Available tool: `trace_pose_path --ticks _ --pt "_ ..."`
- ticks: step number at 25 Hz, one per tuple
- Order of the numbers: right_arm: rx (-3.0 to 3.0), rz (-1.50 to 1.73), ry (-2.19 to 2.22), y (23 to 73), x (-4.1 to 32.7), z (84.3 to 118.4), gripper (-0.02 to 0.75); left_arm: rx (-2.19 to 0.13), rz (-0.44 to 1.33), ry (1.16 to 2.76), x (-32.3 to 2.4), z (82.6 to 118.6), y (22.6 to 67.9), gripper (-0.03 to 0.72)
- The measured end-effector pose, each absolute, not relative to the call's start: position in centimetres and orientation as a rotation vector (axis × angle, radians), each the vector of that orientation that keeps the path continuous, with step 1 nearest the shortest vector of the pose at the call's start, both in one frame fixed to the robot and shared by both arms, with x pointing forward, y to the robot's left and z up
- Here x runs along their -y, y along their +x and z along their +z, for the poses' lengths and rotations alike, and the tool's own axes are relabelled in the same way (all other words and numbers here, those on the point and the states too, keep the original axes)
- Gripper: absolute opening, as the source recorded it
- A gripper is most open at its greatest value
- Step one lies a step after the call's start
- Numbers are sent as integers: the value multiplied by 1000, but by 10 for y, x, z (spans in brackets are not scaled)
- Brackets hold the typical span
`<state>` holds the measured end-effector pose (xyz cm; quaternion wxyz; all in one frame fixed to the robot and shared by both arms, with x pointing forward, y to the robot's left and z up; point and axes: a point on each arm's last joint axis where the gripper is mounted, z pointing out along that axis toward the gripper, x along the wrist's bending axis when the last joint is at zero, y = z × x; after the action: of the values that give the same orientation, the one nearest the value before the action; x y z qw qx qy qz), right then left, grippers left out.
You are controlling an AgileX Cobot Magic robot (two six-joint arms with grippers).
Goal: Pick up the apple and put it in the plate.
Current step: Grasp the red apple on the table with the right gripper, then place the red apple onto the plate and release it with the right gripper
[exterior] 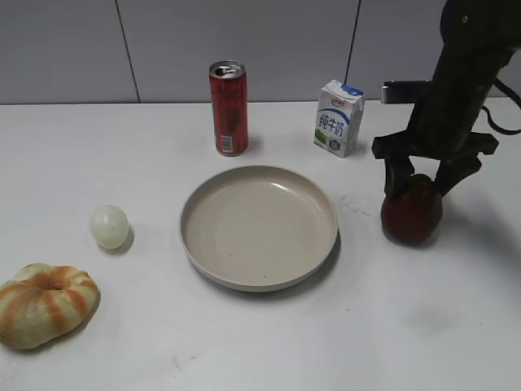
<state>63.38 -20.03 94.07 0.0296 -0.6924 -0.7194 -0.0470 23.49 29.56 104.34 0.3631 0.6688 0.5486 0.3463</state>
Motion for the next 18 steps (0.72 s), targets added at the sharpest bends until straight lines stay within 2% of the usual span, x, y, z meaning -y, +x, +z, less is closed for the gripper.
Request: trace_pose_path --ticks 6,10,15,18 --pt "2307 -244 -2077 648 174 985 546 -1412 891 1721 -296 1043 235 235" --pt "2437 -323 -1941 638 125 1005 546 -1412 891 1721 -296 1043 235 235" --pt "2583 -422 -1734 609 56 1007 546 -1412 891 1721 -296 1043 235 235" --pt "2632 -520 -1657 598 29 1007 546 -1412 891 1721 -296 1043 235 235"
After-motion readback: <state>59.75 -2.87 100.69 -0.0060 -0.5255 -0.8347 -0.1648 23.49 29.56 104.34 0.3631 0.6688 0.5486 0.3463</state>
